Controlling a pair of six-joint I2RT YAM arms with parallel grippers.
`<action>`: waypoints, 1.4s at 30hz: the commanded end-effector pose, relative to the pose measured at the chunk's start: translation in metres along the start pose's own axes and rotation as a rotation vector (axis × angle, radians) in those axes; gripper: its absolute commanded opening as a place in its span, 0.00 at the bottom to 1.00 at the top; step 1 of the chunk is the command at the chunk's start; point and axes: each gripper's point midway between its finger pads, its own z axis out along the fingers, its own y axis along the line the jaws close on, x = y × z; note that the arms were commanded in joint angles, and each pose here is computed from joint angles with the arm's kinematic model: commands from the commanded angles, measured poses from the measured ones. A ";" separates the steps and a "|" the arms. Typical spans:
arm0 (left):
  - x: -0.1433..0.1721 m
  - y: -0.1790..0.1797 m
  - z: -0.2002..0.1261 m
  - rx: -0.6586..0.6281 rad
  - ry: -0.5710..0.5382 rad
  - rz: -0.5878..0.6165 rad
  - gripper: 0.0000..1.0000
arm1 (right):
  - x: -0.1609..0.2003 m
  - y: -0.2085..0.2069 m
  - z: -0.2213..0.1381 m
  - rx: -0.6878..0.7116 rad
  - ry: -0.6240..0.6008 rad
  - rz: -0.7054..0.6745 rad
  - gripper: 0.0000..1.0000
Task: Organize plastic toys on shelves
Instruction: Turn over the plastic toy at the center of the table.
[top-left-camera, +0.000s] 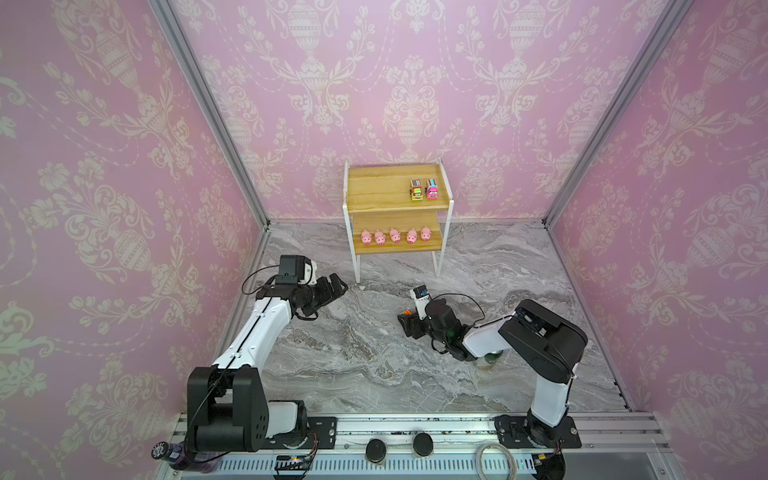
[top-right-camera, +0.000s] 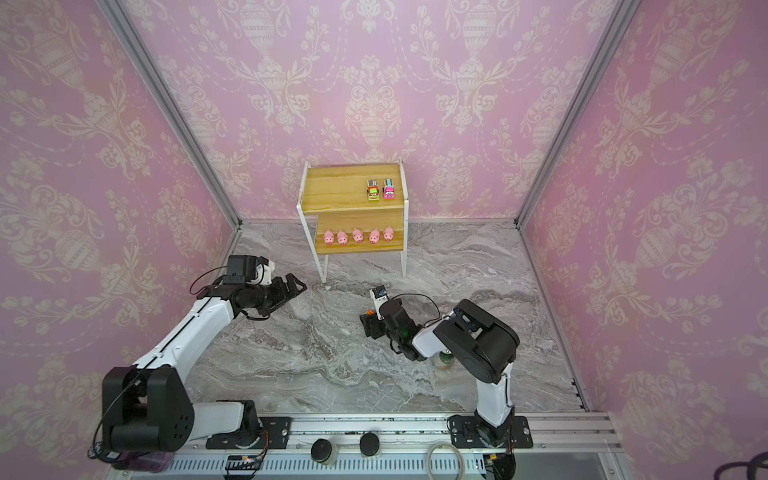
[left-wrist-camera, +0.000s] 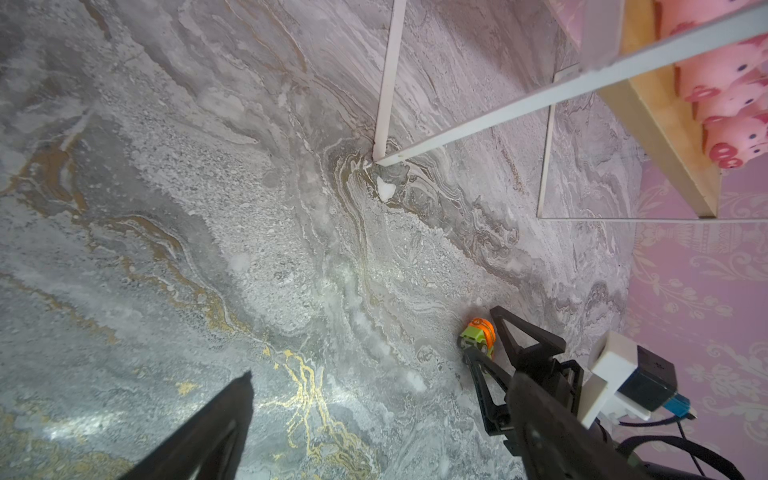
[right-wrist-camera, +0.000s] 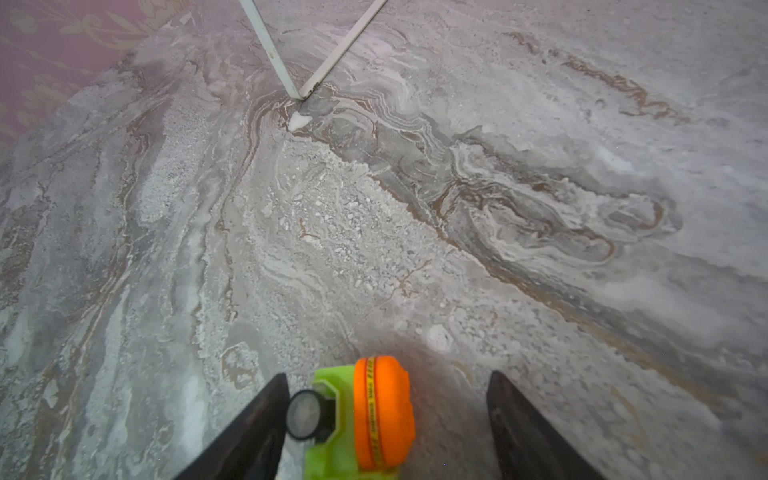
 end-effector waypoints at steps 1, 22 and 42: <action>0.004 0.002 0.002 0.011 0.017 -0.010 0.97 | 0.014 -0.002 0.007 -0.001 0.027 -0.008 0.67; 0.000 0.003 -0.003 -0.014 -0.001 0.015 0.97 | 0.015 -0.014 -0.041 0.476 0.262 -0.558 0.37; -0.001 0.000 -0.004 -0.004 -0.006 0.018 0.98 | 0.065 0.029 -0.014 0.624 0.491 -1.093 0.63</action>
